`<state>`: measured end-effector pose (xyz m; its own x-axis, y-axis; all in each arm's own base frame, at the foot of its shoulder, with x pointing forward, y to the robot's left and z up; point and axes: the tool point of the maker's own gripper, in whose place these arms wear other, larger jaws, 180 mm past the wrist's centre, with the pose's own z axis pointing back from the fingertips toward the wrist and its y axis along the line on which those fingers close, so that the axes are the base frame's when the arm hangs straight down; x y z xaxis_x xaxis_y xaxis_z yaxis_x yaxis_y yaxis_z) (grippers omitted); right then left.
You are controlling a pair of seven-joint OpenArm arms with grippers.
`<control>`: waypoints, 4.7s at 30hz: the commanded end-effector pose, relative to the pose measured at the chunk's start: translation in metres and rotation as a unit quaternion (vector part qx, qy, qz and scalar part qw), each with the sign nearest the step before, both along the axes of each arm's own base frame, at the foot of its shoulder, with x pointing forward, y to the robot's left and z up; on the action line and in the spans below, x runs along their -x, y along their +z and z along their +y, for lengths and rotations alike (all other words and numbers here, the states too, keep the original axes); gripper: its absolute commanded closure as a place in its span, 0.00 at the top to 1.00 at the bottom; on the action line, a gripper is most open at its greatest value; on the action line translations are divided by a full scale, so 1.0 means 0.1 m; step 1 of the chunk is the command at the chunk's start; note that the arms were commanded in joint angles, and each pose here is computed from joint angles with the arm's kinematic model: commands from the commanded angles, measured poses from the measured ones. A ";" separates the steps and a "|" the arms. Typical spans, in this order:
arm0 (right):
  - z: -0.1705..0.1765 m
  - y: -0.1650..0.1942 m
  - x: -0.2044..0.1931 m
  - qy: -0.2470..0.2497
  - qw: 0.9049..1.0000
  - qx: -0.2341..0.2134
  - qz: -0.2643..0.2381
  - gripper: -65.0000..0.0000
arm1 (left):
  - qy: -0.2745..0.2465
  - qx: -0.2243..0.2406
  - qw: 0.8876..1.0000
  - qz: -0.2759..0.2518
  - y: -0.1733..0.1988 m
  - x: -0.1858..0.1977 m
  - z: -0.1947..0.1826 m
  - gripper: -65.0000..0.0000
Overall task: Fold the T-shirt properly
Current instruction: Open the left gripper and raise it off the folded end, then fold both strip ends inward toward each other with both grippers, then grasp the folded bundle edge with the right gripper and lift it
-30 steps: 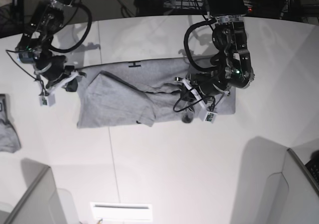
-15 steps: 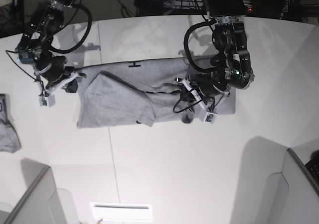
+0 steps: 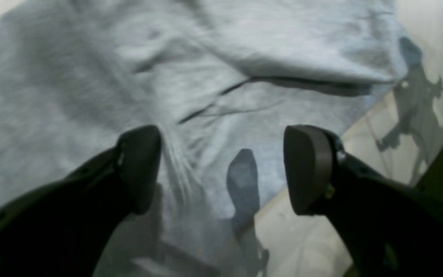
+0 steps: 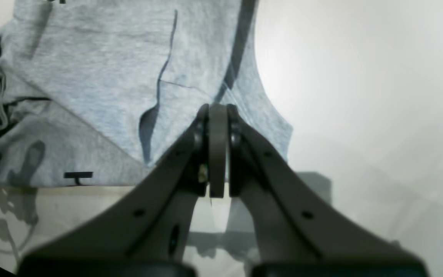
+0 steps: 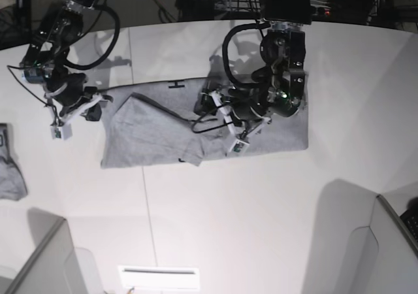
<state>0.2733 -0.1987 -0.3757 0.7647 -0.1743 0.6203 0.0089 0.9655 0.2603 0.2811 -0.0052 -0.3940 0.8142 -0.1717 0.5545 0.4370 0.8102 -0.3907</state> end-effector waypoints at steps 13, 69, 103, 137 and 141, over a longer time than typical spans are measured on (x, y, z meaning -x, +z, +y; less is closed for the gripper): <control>-0.07 0.23 -0.22 -0.008 0.999 -0.001 -0.035 0.00 | 0.083 0.105 0.990 -0.041 0.41 -0.19 0.48 0.55; 0.44 -0.83 -0.23 0.093 0.952 -0.167 0.239 0.66 | 0.225 -0.157 0.961 -0.024 -0.01 0.25 2.74 0.00; 0.41 -0.26 -0.78 0.108 0.987 -0.025 0.117 0.00 | 0.055 -0.128 0.990 -0.027 -0.17 -0.43 1.61 0.00; 2.14 0.72 -0.68 0.211 0.973 -0.095 -0.005 0.00 | 0.005 -0.187 0.982 -0.006 -0.30 -0.16 1.84 0.00; 2.37 0.78 -0.63 0.220 0.969 -0.109 -0.003 0.00 | 0.004 -0.187 0.982 -0.015 -0.24 -0.17 1.82 0.00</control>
<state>0.3282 0.0331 -0.3134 0.8203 0.0545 0.5693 -0.3678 0.8125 0.4523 0.2927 0.1716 -0.4249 0.8073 -0.3536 0.4724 0.4359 0.8970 -0.0735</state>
